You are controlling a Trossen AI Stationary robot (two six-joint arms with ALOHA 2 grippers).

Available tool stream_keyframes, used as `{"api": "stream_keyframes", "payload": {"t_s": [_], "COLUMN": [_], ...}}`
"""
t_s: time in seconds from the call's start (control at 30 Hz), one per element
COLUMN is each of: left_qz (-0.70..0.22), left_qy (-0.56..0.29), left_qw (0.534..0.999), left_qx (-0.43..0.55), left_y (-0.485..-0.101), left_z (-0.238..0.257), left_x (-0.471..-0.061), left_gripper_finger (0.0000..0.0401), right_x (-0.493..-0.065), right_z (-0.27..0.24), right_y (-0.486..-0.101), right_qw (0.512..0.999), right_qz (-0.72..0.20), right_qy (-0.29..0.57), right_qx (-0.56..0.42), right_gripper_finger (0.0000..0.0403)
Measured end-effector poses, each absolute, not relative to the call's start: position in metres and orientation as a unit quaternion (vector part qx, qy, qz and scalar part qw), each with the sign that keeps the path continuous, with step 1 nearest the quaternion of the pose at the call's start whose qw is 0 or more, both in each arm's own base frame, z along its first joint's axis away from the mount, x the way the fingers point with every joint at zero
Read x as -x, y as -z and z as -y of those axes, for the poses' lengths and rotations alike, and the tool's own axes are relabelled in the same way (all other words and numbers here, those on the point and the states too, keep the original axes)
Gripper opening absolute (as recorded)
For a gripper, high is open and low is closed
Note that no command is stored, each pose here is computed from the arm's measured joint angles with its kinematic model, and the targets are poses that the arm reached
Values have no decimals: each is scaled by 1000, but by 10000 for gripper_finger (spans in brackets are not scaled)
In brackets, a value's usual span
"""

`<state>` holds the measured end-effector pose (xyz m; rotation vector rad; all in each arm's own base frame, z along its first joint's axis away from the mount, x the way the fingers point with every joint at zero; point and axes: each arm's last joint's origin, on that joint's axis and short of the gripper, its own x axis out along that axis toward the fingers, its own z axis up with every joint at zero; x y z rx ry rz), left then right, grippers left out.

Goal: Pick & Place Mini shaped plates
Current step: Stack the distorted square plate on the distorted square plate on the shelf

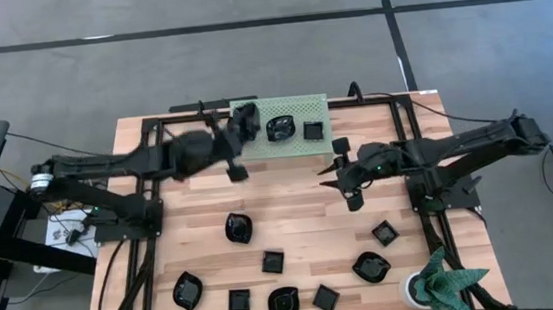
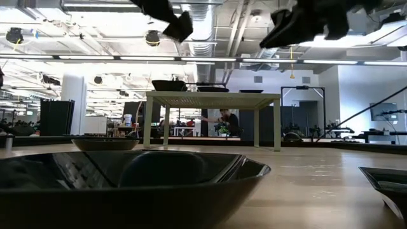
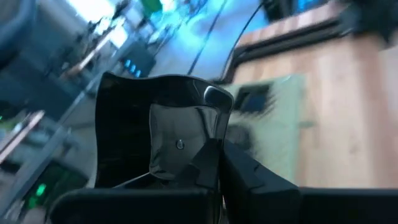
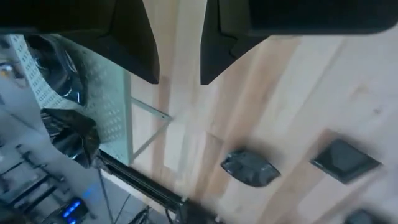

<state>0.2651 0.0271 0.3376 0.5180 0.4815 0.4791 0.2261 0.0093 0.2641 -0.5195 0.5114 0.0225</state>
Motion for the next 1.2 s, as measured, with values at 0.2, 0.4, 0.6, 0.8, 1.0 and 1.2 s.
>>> {"api": "stream_keyframes", "payload": {"t_s": [0.2,0.4,0.6,0.8,1.0,1.2], "left_qz": [-276,-334,-358,-365,-399,-402], "left_qy": [-214,-219,-226,-240,-250,-245], "left_qw": [910,891,882,876,857,858], "left_qx": [-223,-214,-210,-207,-207,-205], "left_y": [-320,-294,-283,-282,-277,-276], "left_z": [-64,-82,-92,-95,-95,-92], "left_x": [-271,-284,-289,-287,-282,-282], "left_gripper_finger": [8,7,11,13,37,61], "right_x": [-227,-226,-226,-226,-226,-226], "right_z": [9,14,9,6,6,6], "right_y": [-252,-250,-251,-251,-251,-251], "right_qw": [937,940,941,941,941,941], "right_qz": [-262,-271,-268,-266,-266,-266], "right_qy": [29,43,33,25,25,25], "right_qx": [229,204,205,206,206,206], "right_gripper_finger": [112,113,113,113,113,113]}}
